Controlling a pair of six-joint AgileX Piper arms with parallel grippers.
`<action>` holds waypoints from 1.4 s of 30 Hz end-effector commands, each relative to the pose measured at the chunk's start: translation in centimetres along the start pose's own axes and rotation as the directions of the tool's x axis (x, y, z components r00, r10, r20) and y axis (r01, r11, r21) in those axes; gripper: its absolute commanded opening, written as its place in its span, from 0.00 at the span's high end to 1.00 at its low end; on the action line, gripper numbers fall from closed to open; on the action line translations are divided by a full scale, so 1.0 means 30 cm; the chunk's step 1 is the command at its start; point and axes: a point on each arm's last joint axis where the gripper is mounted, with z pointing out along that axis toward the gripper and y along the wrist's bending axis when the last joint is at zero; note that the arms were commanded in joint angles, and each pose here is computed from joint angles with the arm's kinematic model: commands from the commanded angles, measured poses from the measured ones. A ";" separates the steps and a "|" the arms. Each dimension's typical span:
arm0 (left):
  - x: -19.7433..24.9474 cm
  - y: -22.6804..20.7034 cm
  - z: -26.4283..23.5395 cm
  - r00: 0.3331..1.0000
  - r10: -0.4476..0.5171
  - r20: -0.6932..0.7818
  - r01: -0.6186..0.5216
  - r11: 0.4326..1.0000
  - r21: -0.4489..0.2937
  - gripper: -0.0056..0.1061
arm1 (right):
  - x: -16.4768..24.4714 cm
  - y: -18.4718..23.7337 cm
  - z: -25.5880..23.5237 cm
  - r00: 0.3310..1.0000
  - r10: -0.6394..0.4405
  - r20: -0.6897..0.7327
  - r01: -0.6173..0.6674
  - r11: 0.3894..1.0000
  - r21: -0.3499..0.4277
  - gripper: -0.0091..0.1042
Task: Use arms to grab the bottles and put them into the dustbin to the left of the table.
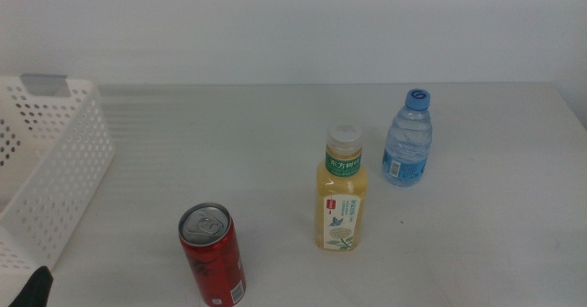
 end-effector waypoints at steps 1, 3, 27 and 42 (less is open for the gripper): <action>-0.022 0.001 -0.003 0.995 -0.044 0.090 0.044 0.999 0.000 0.14 | -0.036 -0.001 -0.010 0.994 -0.021 0.109 0.020 1.000 0.010 0.28; -0.022 -0.003 -0.004 0.994 -0.062 0.090 0.060 0.998 0.022 0.14 | -0.036 -0.001 -0.010 0.994 -0.021 0.109 0.020 1.000 0.010 0.28; -0.043 -0.179 0.135 0.999 -0.005 0.047 -0.018 0.880 0.474 0.14 | -0.036 -0.001 -0.010 0.994 -0.021 0.109 0.020 1.000 0.010 0.28; 0.001 -0.237 0.193 0.999 -0.020 -0.029 0.032 0.849 0.528 0.14 | -0.036 -0.001 -0.010 0.994 -0.021 0.109 0.020 1.000 0.010 0.28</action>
